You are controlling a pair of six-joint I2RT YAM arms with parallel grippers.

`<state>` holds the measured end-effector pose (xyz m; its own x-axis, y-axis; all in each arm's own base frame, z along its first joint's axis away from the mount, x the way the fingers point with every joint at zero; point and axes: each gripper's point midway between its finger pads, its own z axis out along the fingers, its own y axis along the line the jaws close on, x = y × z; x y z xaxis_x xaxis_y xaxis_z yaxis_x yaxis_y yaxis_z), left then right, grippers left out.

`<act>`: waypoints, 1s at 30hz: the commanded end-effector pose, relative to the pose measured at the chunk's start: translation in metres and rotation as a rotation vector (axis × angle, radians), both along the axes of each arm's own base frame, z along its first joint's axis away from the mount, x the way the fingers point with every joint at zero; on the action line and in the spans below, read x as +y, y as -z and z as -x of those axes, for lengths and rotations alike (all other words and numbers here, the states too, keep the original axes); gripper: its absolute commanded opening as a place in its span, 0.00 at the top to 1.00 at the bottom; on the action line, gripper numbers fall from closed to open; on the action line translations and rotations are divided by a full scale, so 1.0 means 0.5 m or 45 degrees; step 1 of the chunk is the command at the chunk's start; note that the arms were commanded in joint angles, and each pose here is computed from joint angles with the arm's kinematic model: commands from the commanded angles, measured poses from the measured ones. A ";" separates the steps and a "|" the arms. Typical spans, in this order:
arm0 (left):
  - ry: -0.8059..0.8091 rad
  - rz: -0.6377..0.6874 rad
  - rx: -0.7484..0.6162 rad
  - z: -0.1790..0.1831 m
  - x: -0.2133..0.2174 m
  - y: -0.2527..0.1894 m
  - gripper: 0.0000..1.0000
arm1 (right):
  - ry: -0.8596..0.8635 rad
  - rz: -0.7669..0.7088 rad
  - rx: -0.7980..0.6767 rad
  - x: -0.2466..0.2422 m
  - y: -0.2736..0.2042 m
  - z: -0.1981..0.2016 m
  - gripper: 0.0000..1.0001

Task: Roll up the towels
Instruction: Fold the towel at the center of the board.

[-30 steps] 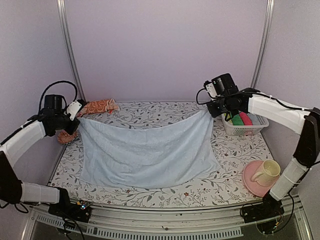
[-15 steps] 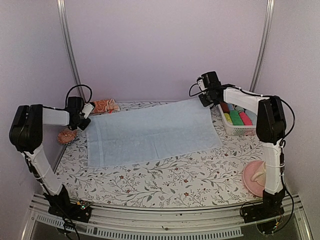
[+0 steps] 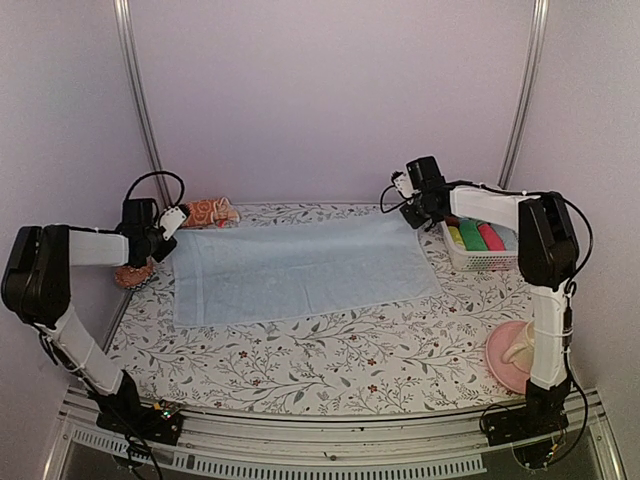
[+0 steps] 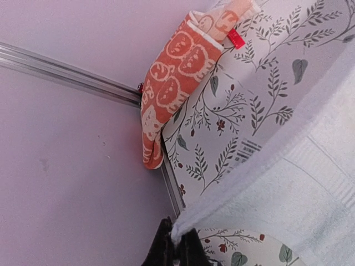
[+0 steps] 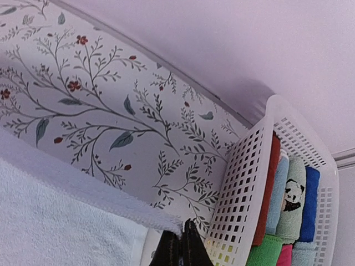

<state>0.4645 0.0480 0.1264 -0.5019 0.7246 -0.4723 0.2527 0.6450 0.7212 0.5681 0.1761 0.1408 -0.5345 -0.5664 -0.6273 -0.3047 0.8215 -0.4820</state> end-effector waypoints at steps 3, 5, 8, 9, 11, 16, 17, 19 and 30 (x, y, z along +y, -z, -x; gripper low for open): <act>0.222 -0.003 -0.081 0.052 -0.053 -0.059 1.00 | -0.086 0.007 -0.031 -0.014 -0.043 0.045 0.98; 0.256 0.008 -0.073 0.074 -0.063 -0.064 1.00 | -0.097 0.019 -0.016 -0.020 -0.040 0.061 0.98; 0.299 0.016 -0.052 0.107 -0.073 -0.065 1.00 | -0.124 0.036 -0.003 -0.027 -0.042 0.086 0.98; 0.312 0.017 -0.046 0.118 -0.077 -0.065 1.00 | -0.130 0.044 0.009 -0.032 -0.037 0.096 0.98; 0.348 0.021 -0.024 0.143 -0.085 -0.057 1.00 | -0.145 0.064 0.020 -0.038 -0.034 0.110 0.98; 0.368 0.014 -0.009 0.188 -0.089 -0.054 1.00 | -0.193 0.102 0.054 -0.051 -0.026 0.149 0.98; 0.369 0.016 -0.002 0.195 -0.089 -0.053 1.00 | -0.205 0.101 0.059 -0.052 -0.027 0.157 0.98; 0.376 0.023 0.005 0.208 -0.091 -0.052 1.00 | -0.219 0.094 0.052 -0.054 -0.039 0.171 0.98; 0.415 0.039 0.034 0.256 -0.102 -0.052 1.00 | -0.279 0.025 0.129 -0.048 -0.038 0.222 0.98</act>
<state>0.3498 -0.0009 0.1621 -0.2587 0.8296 -0.4948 0.4293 0.5576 0.7104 0.4696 0.1537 0.1535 -0.4582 -0.6947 -0.5544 -0.4999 0.7172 -0.4855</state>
